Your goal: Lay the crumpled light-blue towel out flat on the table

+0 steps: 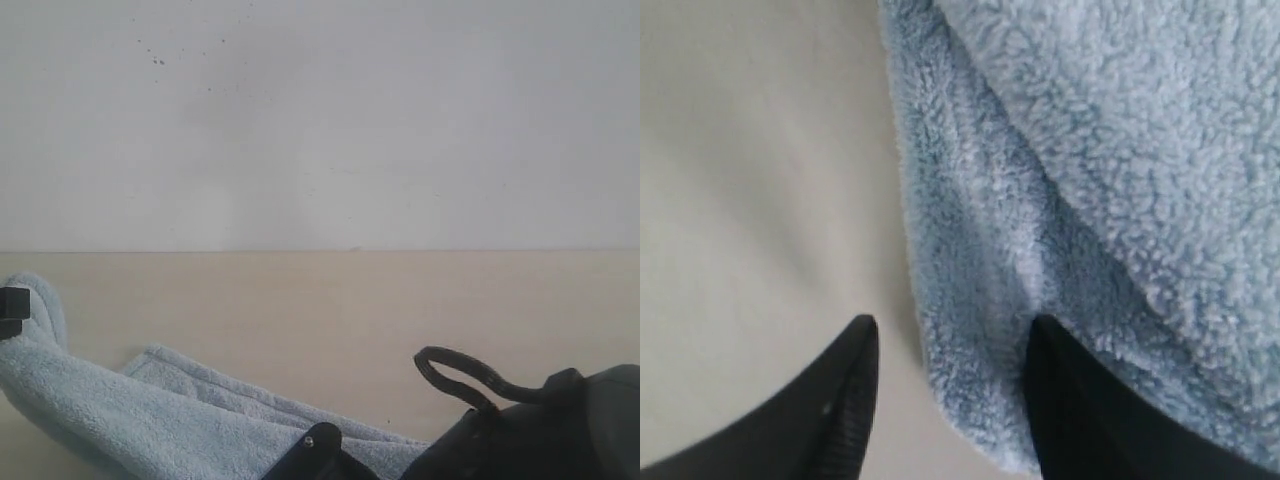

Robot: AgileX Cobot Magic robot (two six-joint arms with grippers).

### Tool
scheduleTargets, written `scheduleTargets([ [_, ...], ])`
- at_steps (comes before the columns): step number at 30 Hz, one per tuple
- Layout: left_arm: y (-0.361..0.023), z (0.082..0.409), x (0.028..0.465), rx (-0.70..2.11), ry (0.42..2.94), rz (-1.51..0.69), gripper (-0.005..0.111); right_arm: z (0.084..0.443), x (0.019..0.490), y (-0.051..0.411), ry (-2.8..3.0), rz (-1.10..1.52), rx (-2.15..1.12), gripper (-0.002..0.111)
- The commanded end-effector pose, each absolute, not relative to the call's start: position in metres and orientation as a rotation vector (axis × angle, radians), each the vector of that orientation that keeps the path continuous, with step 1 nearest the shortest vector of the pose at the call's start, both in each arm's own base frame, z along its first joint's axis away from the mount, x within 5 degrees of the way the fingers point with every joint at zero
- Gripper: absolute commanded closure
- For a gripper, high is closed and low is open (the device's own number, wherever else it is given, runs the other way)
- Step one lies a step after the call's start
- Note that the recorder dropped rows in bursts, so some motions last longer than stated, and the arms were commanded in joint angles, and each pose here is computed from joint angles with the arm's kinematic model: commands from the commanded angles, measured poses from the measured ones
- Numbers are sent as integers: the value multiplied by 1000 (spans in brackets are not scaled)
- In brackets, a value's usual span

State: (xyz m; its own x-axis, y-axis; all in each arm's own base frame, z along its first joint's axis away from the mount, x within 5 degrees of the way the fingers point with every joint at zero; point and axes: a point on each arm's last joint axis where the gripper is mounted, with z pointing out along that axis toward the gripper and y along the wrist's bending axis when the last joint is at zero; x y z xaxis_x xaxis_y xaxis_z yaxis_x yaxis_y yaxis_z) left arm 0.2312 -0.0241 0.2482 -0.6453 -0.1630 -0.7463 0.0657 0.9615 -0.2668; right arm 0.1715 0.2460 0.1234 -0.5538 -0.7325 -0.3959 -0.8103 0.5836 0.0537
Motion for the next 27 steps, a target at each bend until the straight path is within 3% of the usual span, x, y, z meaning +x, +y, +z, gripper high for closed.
scheduleTargets([
  [1,-24,247,231,-76,2248,-347,103,124,173,247,2459,319,-1274,64],
  [5,-24,247,230,-73,2253,-352,103,123,174,246,2425,279,-1328,68],
  [11,-26,246,229,-63,2268,-368,103,122,174,240,2445,203,-1361,108],
  [18,-26,246,229,-50,2269,-363,103,141,177,232,2443,123,-1278,108],
  [22,-26,251,226,-43,2253,-369,103,183,181,212,2355,-39,-1160,108],
  [27,-26,286,201,11,2097,-359,103,253,186,165,2131,-406,-959,108],
])
